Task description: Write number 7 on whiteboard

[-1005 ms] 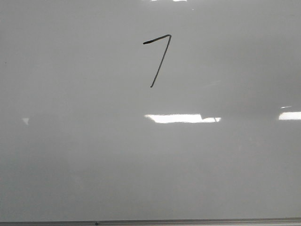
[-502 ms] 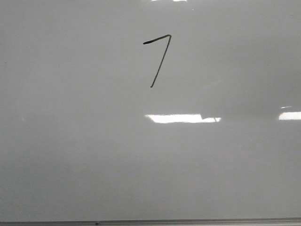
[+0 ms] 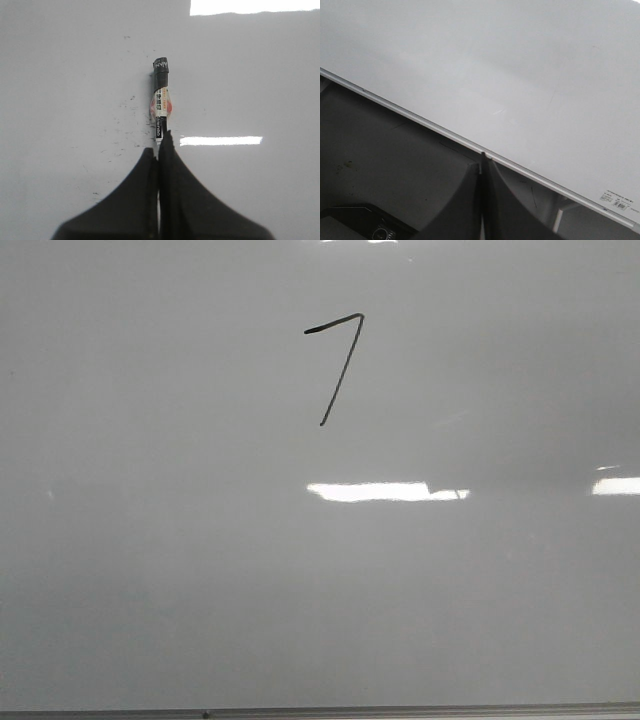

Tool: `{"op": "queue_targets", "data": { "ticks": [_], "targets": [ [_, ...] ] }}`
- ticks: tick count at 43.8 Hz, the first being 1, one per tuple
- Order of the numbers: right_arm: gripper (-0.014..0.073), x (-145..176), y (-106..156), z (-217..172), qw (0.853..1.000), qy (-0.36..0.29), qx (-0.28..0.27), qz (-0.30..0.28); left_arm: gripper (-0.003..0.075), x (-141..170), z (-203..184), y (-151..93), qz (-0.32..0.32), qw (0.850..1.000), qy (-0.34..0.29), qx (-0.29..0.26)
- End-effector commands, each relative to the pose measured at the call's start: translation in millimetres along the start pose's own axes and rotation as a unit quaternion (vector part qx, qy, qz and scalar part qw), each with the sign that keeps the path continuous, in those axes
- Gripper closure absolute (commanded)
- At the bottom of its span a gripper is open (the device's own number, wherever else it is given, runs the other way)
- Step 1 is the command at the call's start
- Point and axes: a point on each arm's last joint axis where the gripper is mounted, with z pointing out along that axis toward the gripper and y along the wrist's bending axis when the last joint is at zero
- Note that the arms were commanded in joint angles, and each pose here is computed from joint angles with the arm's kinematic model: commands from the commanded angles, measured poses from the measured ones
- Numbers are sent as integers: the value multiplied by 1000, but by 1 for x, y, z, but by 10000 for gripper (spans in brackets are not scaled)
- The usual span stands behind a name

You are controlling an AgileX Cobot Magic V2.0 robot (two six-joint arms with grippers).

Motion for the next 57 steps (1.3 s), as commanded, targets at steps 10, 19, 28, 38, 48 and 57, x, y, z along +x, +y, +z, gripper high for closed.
{"op": "queue_targets", "data": {
  "ticks": [10, 19, 28, 38, 48, 57],
  "targets": [
    [713, -9, -2, -4, 999, -33, 9, -4, 741, -4, -1, 0, -1, 999, -42, -1],
    [713, -9, -2, -4, 999, -33, 9, -4, 741, -5, -1, 0, -6, 999, -50, -2],
    [713, -9, -2, -4, 999, -33, 9, -4, 741, -7, -1, 0, -6, 998, -57, 4],
    [713, -9, -2, -4, 999, -33, 9, -4, 741, -7, -1, 0, -6, 998, -57, 3],
    [713, -9, -2, -4, 999, -32, 10, -4, 741, -7, -1, 0, -6, 998, -57, 3],
    [713, -9, -2, -4, 999, -32, 10, -4, 741, -7, -1, 0, -6, 998, -57, 3]
  ]
}}
